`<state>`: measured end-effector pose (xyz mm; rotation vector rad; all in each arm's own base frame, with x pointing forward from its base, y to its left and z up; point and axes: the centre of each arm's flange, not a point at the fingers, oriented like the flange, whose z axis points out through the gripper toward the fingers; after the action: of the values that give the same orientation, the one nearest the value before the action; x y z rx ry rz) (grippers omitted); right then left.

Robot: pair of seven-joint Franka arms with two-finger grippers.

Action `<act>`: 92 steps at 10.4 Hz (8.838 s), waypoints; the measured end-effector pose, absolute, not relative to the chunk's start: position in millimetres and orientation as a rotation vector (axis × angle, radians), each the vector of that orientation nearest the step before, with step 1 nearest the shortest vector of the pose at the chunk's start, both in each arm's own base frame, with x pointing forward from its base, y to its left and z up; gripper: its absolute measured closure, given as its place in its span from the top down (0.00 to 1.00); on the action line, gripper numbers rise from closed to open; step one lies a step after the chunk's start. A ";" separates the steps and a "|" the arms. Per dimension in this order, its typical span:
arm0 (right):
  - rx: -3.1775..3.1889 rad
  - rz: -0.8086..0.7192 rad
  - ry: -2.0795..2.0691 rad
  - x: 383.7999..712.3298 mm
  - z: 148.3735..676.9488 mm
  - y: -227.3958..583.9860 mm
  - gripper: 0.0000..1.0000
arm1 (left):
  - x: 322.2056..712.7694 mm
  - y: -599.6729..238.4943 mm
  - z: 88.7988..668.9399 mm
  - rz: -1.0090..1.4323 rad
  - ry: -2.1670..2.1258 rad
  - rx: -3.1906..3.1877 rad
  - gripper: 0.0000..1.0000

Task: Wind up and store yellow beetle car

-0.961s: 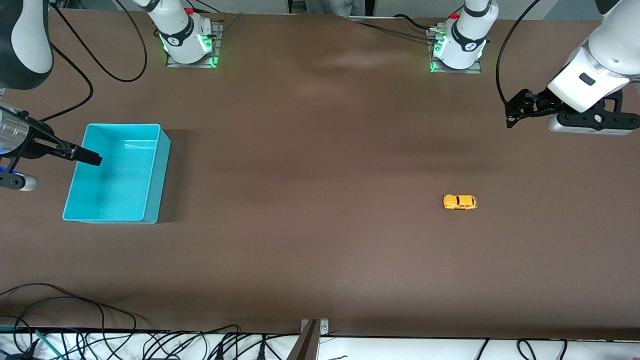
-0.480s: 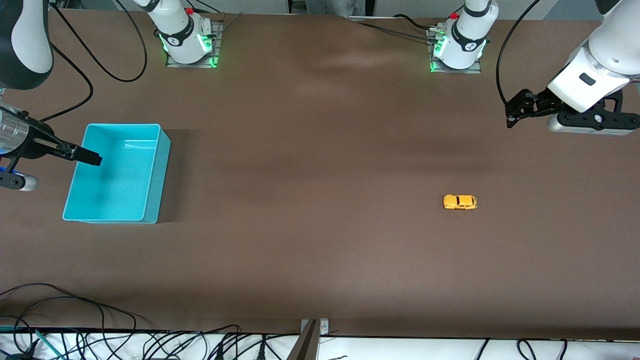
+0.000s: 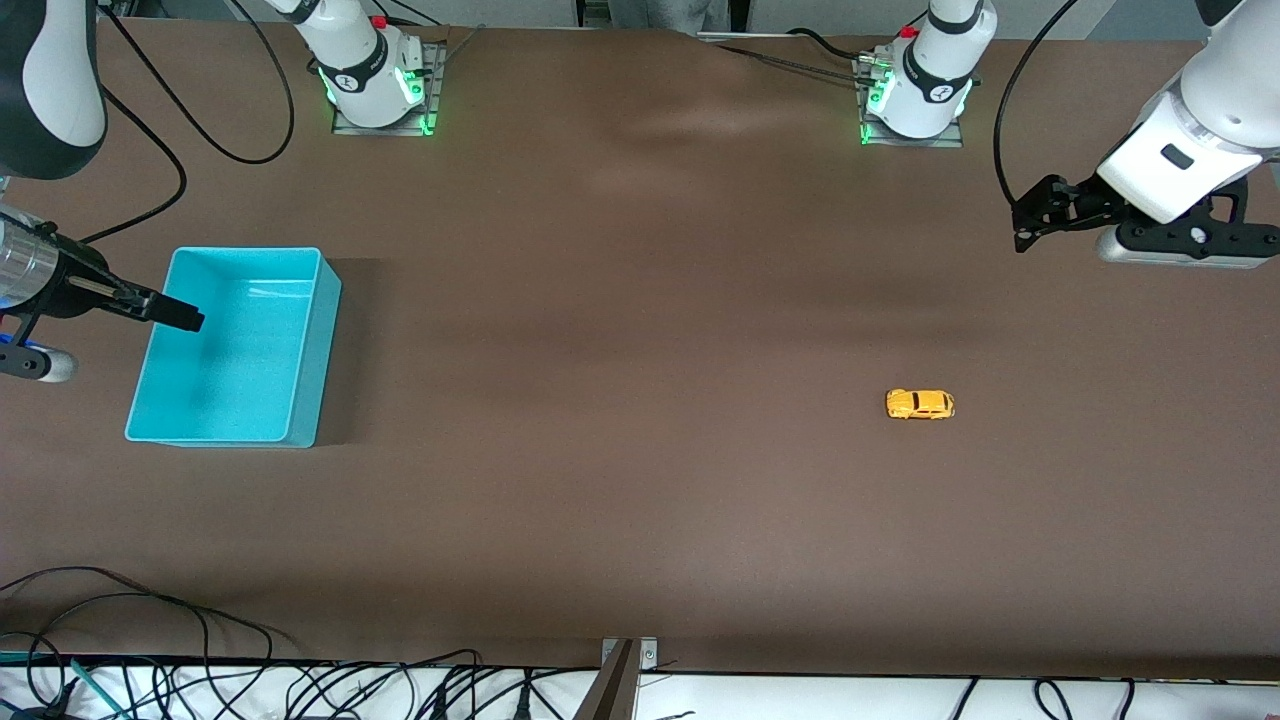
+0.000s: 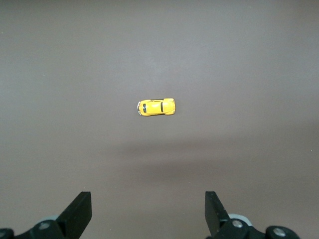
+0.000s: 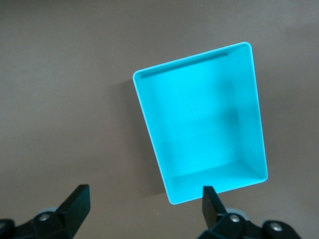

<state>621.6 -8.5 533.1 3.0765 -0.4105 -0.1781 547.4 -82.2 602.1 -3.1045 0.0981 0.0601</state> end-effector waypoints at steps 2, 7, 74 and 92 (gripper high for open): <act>3.076 -0.178 -0.410 621.6 533.1 -8.5 1.00 | 551.2 -82.3 591.8 0.099 0.099 -3.102 1.00; 3.076 -0.178 -0.410 621.7 533.0 -8.5 1.00 | 572.4 -89.9 535.9 0.258 0.164 -3.092 1.00; 3.074 -0.187 -0.426 621.9 530.9 -14.0 1.00 | 609.0 120.4 178.8 0.165 2.259 -2.296 0.91; 3.076 -0.190 -0.412 622.1 529.9 -14.0 1.00 | 666.2 33.4 282.7 0.266 2.171 -2.464 1.00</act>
<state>622.1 -14.0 529.9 3.0761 -0.4118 -0.1898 666.2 33.4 282.7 -2.4636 2.1707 0.2660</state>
